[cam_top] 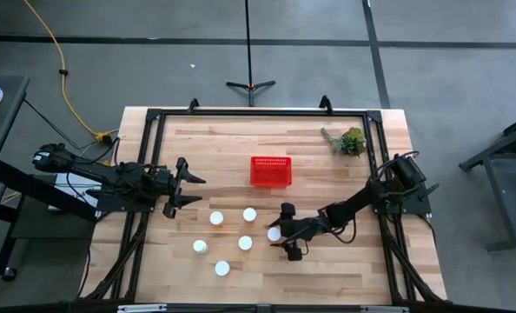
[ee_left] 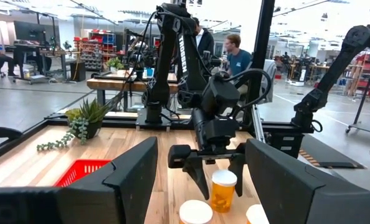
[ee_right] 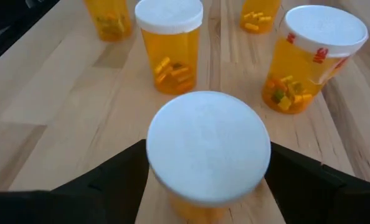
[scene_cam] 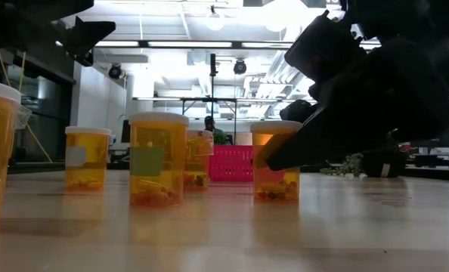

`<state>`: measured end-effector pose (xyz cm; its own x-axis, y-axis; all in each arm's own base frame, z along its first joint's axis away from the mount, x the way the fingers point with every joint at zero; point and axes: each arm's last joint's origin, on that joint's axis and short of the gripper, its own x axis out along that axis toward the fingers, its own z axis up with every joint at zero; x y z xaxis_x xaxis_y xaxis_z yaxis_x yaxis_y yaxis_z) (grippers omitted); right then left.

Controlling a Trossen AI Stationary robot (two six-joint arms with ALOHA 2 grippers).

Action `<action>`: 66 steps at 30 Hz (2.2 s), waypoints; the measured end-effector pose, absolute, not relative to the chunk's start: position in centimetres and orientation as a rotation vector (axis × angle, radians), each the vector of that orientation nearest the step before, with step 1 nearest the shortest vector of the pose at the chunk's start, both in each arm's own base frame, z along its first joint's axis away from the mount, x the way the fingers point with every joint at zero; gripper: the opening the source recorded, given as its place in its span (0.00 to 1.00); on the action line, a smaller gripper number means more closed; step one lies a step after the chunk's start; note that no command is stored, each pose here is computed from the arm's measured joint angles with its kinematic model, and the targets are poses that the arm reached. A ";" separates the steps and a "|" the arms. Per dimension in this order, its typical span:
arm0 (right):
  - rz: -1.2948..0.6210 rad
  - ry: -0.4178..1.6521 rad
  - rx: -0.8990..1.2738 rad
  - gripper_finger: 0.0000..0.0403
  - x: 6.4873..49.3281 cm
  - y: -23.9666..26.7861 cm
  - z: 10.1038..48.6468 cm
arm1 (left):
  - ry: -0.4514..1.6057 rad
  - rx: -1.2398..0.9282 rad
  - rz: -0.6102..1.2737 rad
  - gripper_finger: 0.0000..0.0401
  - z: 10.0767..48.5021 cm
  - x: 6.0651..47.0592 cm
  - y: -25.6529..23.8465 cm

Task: Pick and place pill bottles into a basket
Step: Put the orange pill bottle into the red bin

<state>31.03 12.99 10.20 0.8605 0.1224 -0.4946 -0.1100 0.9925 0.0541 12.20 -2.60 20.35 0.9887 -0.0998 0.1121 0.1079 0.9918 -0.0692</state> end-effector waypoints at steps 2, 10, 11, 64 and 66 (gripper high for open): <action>0.128 0.521 0.026 0.66 31.0 13.0 10.2 | -0.108 -0.075 -0.104 0.69 20.3 12.2 -2.6; 0.122 0.520 0.025 0.51 31.0 13.0 10.2 | -0.108 -0.078 -0.103 0.69 20.3 12.2 -2.6; 0.121 0.518 0.026 0.49 31.0 13.0 10.2 | -0.106 -0.078 -0.104 0.69 20.3 12.2 -2.6; -0.394 0.557 0.096 0.44 30.5 -5.5 16.6 | -0.092 -0.076 -0.103 0.69 20.2 12.2 -2.6; -0.390 0.569 0.116 0.44 30.6 -5.7 16.2 | -0.092 -0.076 -0.103 0.69 20.2 12.2 -2.6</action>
<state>30.56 -5.71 16.19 0.7712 -0.3277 -0.5457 0.3909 0.9204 -0.0002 12.21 -2.60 20.19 0.9904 -0.0993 0.0960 0.1063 0.9918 -0.0708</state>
